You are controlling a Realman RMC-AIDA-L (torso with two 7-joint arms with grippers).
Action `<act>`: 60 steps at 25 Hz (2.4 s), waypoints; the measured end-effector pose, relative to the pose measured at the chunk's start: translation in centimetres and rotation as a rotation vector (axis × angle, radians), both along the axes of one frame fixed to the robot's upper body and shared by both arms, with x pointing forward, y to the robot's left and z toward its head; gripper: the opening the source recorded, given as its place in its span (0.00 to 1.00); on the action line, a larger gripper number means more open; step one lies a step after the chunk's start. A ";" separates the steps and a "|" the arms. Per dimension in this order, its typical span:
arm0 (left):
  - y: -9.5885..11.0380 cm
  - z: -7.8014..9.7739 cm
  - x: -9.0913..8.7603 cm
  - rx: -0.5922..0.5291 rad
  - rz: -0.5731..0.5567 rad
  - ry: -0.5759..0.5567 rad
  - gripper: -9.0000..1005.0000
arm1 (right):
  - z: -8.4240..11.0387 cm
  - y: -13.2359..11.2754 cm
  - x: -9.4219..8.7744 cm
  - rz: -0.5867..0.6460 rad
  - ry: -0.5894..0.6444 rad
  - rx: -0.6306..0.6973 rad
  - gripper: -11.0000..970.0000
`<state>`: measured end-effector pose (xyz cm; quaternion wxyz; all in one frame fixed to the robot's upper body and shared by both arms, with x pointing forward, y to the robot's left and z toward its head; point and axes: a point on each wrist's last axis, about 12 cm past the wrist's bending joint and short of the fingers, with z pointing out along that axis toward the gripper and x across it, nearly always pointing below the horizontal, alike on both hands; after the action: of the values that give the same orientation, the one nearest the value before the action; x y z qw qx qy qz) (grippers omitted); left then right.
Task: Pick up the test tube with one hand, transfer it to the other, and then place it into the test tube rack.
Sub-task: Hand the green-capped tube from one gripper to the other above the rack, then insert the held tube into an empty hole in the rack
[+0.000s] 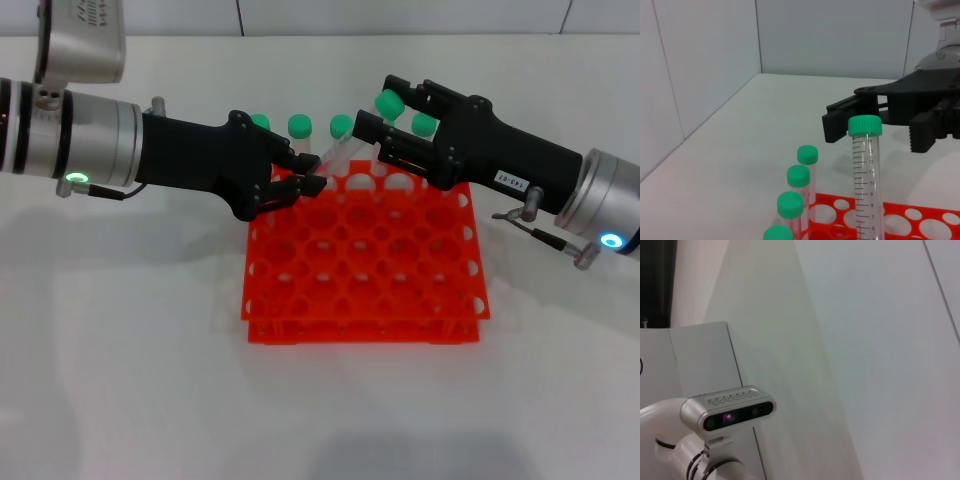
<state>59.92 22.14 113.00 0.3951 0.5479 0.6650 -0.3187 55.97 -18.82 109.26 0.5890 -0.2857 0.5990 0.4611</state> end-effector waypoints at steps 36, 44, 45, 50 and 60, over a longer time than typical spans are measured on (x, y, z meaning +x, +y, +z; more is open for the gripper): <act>-1.0 1.6 -0.2 0.031 0.061 0.094 0.48 | 0.0 0.0 0.2 -0.011 0.005 0.002 0.27; -0.4 4.6 -1.2 0.173 0.184 0.114 0.80 | -0.1 -0.2 0.0 -0.013 0.007 0.000 0.27; -0.3 5.0 -1.4 0.181 0.195 0.116 0.82 | -0.1 -0.3 0.0 -0.013 0.005 -0.001 0.27; 0.9 7.6 -3.4 0.174 0.260 0.106 0.89 | -0.1 -0.5 0.1 -0.016 0.001 -0.008 0.27; 4.0 11.0 -8.8 0.163 0.465 0.031 0.89 | 0.6 -0.2 0.7 -0.003 -0.024 -0.019 0.27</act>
<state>51.15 26.17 123.98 0.4023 0.4052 0.8026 -0.1728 56.68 -19.06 109.82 0.5942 -0.2960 0.5967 0.4509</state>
